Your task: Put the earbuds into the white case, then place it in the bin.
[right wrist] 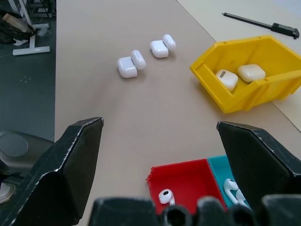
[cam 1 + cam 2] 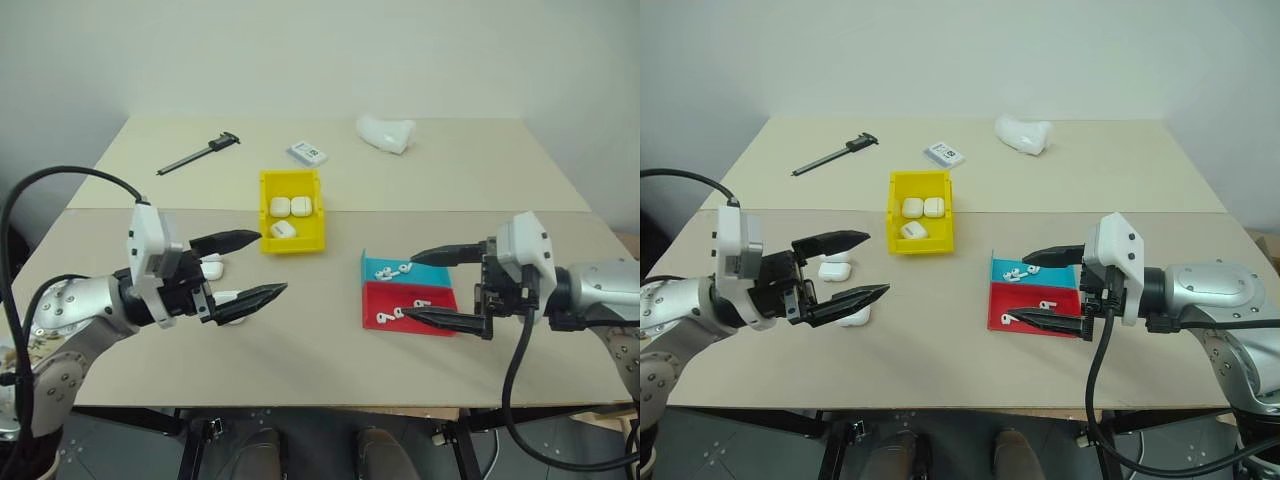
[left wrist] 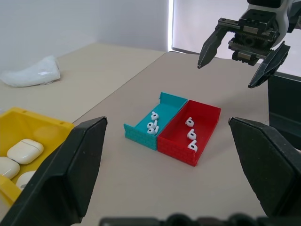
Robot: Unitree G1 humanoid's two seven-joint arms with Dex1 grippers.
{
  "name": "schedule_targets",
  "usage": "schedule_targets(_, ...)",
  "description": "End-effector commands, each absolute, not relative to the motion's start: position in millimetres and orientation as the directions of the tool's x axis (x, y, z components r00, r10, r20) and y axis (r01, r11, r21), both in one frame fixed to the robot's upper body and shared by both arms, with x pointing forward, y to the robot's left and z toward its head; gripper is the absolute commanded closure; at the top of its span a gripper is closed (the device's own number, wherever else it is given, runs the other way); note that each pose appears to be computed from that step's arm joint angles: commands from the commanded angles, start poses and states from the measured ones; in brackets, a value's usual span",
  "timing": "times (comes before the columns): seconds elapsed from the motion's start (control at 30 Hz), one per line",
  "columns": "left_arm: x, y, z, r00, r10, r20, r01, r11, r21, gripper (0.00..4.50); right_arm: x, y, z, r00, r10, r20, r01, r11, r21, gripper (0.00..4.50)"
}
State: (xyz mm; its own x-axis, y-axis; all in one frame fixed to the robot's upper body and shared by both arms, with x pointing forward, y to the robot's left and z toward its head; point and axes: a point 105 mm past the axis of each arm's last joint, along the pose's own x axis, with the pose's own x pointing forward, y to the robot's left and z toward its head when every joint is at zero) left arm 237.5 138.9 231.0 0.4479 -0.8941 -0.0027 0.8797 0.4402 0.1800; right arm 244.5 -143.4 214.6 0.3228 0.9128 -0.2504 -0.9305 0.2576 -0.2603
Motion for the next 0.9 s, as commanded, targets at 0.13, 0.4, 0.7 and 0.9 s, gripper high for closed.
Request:
schedule_targets(0.13,236.9,142.8,237.8,0.473,-0.880,-0.039,0.867,0.457,0.198,0.00,243.4,-143.9,225.0,0.317,0.918,-0.236,-0.920,0.238,-0.311,0.01)
schedule_targets(0.4,246.9,145.5,235.7,0.668,-0.723,-0.173,0.722,0.575,0.386,0.00,249.6,-141.1,222.8,0.298,0.923,-0.245,-0.928,0.220,-0.300,0.01)
schedule_targets(0.7,266.0,178.9,219.5,0.676,-0.519,-0.523,0.699,0.675,0.234,0.00,246.5,-136.5,223.5,0.293,0.927,-0.233,-0.928,0.217,-0.304,0.01)
schedule_targets(0.9,283.2,195.8,223.0,0.659,-0.410,-0.630,0.601,0.791,0.113,0.00,243.4,-130.8,215.7,0.300,0.929,-0.216,-0.929,0.234,-0.285,0.01)
